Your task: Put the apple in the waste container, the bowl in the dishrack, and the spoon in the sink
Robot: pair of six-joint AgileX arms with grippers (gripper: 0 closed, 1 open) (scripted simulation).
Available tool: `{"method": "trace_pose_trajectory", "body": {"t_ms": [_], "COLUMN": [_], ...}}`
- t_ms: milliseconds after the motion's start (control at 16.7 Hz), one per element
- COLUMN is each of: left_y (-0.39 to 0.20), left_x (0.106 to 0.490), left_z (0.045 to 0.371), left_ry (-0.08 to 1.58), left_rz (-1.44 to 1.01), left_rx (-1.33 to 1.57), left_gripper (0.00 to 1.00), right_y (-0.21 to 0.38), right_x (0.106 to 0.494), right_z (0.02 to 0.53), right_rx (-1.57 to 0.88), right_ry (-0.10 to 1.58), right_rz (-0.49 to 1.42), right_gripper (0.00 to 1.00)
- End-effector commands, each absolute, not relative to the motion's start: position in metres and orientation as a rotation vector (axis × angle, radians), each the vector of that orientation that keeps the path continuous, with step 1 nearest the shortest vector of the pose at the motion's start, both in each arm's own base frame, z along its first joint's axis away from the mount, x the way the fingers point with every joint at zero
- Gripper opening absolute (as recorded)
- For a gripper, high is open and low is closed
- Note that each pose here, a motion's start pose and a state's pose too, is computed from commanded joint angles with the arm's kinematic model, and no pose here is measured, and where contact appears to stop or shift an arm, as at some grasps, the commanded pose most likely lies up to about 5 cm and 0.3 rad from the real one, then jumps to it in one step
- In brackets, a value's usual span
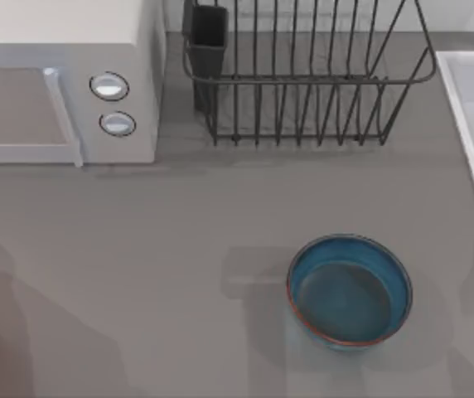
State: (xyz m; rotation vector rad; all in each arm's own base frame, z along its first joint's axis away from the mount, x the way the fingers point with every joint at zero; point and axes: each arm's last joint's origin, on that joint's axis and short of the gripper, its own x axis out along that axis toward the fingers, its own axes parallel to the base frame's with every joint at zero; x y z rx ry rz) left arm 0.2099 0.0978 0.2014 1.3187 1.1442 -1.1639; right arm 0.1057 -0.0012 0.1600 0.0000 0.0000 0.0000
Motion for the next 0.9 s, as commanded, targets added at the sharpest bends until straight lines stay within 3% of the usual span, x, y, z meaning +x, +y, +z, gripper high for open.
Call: {"method": "trace_pose_trajectory", "body": {"t_ms": [480, 900], "left_y": [0.095, 0.063], "left_x": [0.207, 0.180], "left_z": [0.217, 0.221], "left_ry": [1.124, 1.039], "left_rz": [-1.103, -0.666], "left_rx": [1.326, 1.245], "left_gripper": [1.00, 1.00], "right_y": [-0.001, -0.001], "right_x": [0.106, 0.106], "right_z": [0.160, 0.160], "right_rx": [0.000, 0.000], "right_ry": [0.000, 0.000], "right_rz": [0.000, 0.000], "right_gripper": [1.00, 1.00]}}
